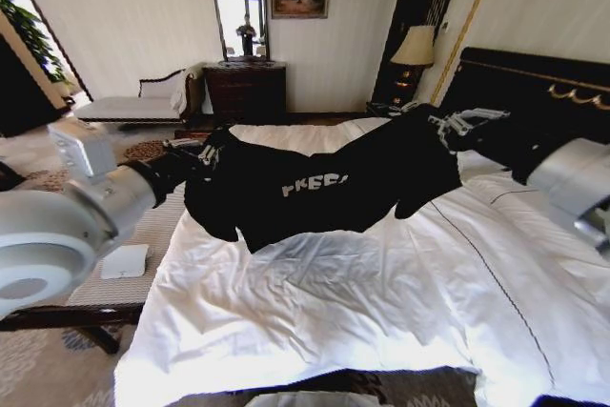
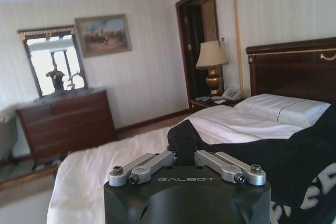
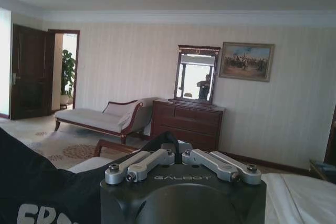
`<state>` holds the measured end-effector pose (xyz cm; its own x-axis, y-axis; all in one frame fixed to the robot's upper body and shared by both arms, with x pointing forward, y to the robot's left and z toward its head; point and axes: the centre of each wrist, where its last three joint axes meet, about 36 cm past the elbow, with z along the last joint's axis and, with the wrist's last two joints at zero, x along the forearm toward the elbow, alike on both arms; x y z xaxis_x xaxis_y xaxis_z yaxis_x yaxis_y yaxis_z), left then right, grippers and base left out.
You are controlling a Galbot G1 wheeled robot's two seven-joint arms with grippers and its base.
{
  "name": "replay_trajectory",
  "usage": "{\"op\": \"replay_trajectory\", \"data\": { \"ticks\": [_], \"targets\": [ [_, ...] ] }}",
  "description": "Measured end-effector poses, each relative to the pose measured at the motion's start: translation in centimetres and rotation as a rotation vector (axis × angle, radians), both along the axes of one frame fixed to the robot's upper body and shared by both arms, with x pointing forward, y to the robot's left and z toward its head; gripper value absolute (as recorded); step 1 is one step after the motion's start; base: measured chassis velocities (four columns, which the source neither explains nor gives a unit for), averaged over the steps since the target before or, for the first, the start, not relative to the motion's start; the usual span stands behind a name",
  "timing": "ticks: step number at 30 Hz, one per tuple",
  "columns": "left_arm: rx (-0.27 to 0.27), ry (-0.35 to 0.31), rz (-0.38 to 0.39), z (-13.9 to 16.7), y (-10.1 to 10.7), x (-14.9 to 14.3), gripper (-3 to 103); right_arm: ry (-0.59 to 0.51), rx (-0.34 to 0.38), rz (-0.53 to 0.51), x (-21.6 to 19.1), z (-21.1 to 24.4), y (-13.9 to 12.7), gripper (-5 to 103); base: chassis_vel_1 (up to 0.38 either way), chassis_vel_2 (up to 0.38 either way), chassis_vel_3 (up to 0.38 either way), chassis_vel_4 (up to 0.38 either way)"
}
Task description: Fold the clothes on the bed.
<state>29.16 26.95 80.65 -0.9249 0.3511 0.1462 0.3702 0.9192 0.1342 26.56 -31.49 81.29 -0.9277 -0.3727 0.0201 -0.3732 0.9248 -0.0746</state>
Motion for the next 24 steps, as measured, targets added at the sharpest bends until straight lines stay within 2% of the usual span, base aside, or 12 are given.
{"op": "replay_trajectory", "data": {
  "ticks": [2, 3, 6, 10, 13, 15, 17, 18, 21, 22, 24],
  "targets": [
    [-0.029, 0.002, 0.015, 3.1, 0.0, -2.3, 1, 0.016, 0.064, 0.014, -2.3, 2.4, -0.1, 1, 0.000, 0.000, 0.000, 0.000],
    [-0.029, 0.002, 0.015, 3.1, 0.0, -2.3, 1, 0.016, 0.064, 0.014, -2.3, 2.4, -0.1, 1, 0.000, 0.000, 0.000, 0.000],
    [-0.042, 0.006, 0.000, 5.5, -0.1, -4.6, 1, 0.043, 0.109, 0.032, -5.6, 5.3, 0.5, 1, 0.000, 0.000, 0.000, 0.000],
    [-0.036, 0.021, 0.004, 5.3, -0.1, -4.4, 1, 0.059, 0.105, 0.024, -6.3, 6.0, 0.9, 1, 0.000, 0.000, 0.000, 0.000],
    [-0.039, 0.048, 0.009, 4.5, 0.1, -3.6, 1, 0.095, 0.112, 0.007, -5.3, 5.3, 0.7, 1, 0.000, 0.000, 0.000, 0.000],
    [-0.050, 0.081, 0.017, 3.0, 0.2, -2.2, 1, 0.139, 0.128, -0.028, -3.5, 3.8, 0.1, 1, 0.000, 0.000, 0.000, 0.000],
    [-0.043, 0.135, 0.038, 0.1, 0.3, -0.1, 1, 0.170, 0.111, -0.054, -1.1, 0.8, -0.7, 1, 0.000, 0.000, 0.000, 0.000],
    [-0.043, 0.135, 0.038, 0.1, 0.3, -0.1, 1, 0.170, 0.111, -0.054, -1.1, 0.8, -0.7, 1, 0.000, 0.000, 0.000, 0.000],
    [0.015, 0.207, 0.048, -5.6, -0.6, 2.6, 1, 0.274, 0.045, -0.068, 2.4, -6.3, -1.3, 1, 0.000, 0.000, 0.000, 0.000],
    [0.015, 0.207, 0.048, -5.6, -0.6, 2.6, 1, 0.274, 0.045, -0.068, 2.4, -6.3, -1.3, 1, 0.000, 0.000, 0.000, 0.000],
    [0.048, 0.233, 0.029, -8.8, -1.7, 3.5, 1, 0.338, 0.008, -0.069, 3.5, -10.2, -0.6, 1, 0.000, 0.000, 0.000, 0.000]
  ]
}}
